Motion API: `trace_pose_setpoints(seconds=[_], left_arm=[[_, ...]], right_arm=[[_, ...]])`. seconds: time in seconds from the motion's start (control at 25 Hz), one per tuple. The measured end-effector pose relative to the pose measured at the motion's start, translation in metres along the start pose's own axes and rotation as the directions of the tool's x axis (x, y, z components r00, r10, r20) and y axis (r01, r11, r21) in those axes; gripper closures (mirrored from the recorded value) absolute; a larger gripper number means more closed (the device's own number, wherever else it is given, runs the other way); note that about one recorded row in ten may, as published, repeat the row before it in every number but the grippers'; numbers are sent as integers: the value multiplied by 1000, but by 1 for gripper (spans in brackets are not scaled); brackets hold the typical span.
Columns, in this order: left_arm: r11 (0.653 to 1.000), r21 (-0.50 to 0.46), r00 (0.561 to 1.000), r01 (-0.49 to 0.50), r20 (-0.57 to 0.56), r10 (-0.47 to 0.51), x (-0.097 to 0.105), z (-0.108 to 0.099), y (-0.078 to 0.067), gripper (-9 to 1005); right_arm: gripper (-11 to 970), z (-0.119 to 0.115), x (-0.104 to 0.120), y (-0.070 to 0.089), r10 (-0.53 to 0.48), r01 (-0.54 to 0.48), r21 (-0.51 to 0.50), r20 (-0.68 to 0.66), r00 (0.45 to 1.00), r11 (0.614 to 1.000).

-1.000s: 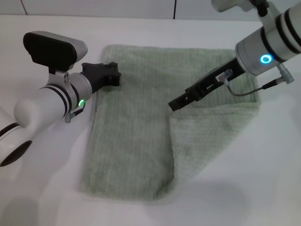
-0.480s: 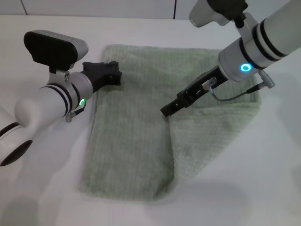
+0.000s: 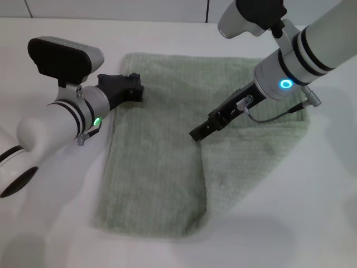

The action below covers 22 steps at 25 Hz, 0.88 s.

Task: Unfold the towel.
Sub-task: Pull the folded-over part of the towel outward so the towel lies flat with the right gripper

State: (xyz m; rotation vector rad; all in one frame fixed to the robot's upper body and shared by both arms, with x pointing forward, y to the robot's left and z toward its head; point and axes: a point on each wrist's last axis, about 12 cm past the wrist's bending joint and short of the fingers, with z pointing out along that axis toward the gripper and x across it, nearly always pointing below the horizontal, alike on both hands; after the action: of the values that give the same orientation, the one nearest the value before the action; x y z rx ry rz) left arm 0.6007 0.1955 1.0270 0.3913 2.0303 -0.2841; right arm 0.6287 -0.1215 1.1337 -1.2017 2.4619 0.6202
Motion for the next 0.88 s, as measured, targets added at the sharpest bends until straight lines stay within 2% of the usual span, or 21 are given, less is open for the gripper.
trace_pose_setpoints(seconds=[0.88], left_arm=[[1000, -3, 1000, -2, -6, 2, 2, 0, 1, 997]], right_arm=[[200, 4, 3, 1, 3, -3, -3, -11, 1000, 1000]])
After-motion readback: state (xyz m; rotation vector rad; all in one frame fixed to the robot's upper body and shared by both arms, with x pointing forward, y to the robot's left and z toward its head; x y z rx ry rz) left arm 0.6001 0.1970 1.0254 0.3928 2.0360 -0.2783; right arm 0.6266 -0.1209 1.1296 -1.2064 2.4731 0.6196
